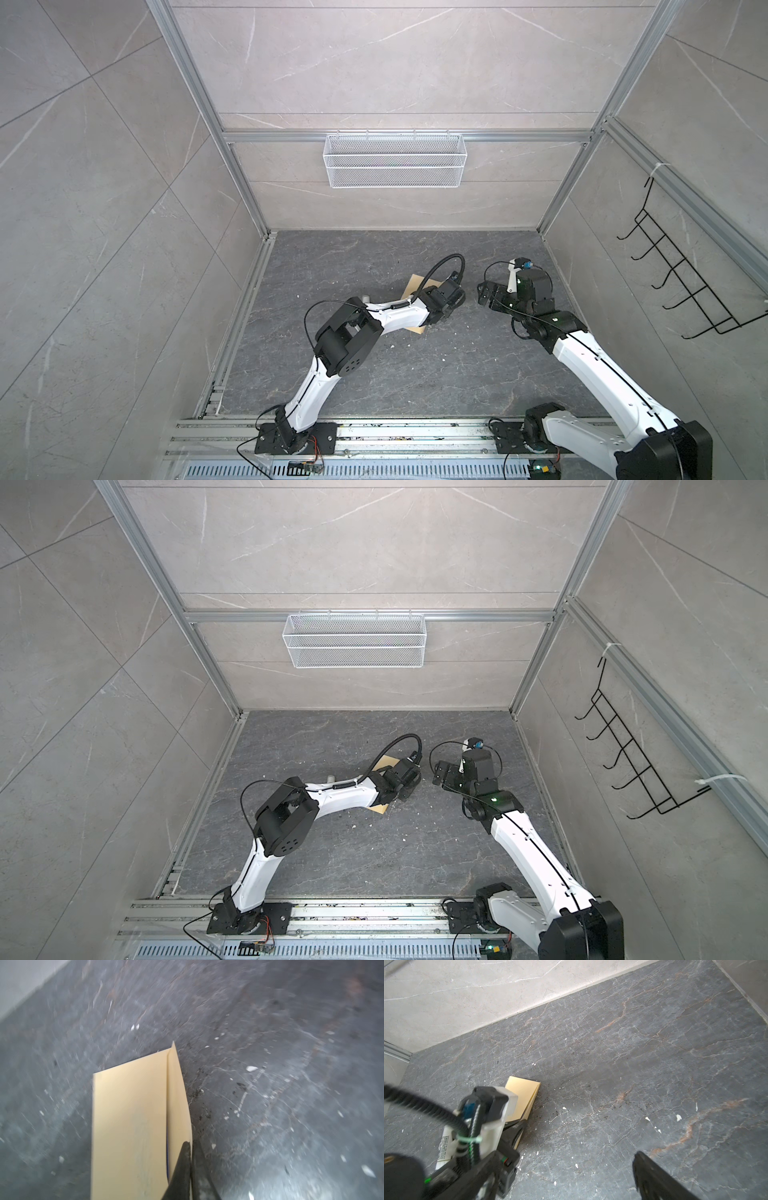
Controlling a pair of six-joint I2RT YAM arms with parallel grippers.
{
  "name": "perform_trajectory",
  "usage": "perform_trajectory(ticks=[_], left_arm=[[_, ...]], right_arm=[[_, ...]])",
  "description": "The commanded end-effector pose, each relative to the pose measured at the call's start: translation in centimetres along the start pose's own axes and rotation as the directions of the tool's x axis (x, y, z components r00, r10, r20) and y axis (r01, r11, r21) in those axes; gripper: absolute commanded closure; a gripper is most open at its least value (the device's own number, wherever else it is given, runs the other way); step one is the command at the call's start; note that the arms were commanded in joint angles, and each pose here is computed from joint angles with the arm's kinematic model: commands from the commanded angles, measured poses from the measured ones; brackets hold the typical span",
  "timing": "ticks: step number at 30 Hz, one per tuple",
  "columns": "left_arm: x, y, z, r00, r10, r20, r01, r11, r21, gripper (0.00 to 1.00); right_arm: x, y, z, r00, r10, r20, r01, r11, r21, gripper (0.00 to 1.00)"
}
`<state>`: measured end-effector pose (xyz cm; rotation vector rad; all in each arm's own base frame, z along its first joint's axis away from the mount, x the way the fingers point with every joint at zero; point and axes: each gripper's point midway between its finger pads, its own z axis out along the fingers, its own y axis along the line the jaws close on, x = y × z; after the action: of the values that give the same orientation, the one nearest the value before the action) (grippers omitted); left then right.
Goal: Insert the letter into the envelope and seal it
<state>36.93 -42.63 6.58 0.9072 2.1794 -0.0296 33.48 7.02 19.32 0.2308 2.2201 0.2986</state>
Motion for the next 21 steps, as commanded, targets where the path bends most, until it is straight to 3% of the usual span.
perform_trajectory(ticks=[1,7,12,17,21], left_arm=[[-6.7,0.5,-5.2,0.956,0.201,0.213,-0.214,0.976,0.039,1.0],[-8.8,0.8,-9.0,0.785,0.513,0.348,-0.551,0.835,0.012,1.0],[-9.0,1.9,-12.5,0.637,0.541,0.549,-0.681,0.728,0.074,1.0],[-6.9,3.3,-12.1,0.58,0.608,0.542,-0.741,0.67,0.042,1.0],[-4.0,3.3,-10.1,0.566,0.633,0.528,-0.763,0.644,0.046,1.0]], right_arm=[[-0.3,0.0,0.1,1.0,-0.016,0.011,0.016,1.0,-0.007,0.01],[-1.0,-0.1,-0.5,0.999,-0.012,0.037,0.012,1.0,-0.002,0.01],[-1.2,-0.2,-1.0,0.999,-0.015,0.047,0.015,1.0,-0.002,0.01],[-1.2,-0.6,-1.4,0.998,-0.021,0.058,0.02,1.0,0.012,0.01],[-1.1,-0.6,-1.5,0.998,-0.021,0.058,0.02,1.0,0.012,0.01]])
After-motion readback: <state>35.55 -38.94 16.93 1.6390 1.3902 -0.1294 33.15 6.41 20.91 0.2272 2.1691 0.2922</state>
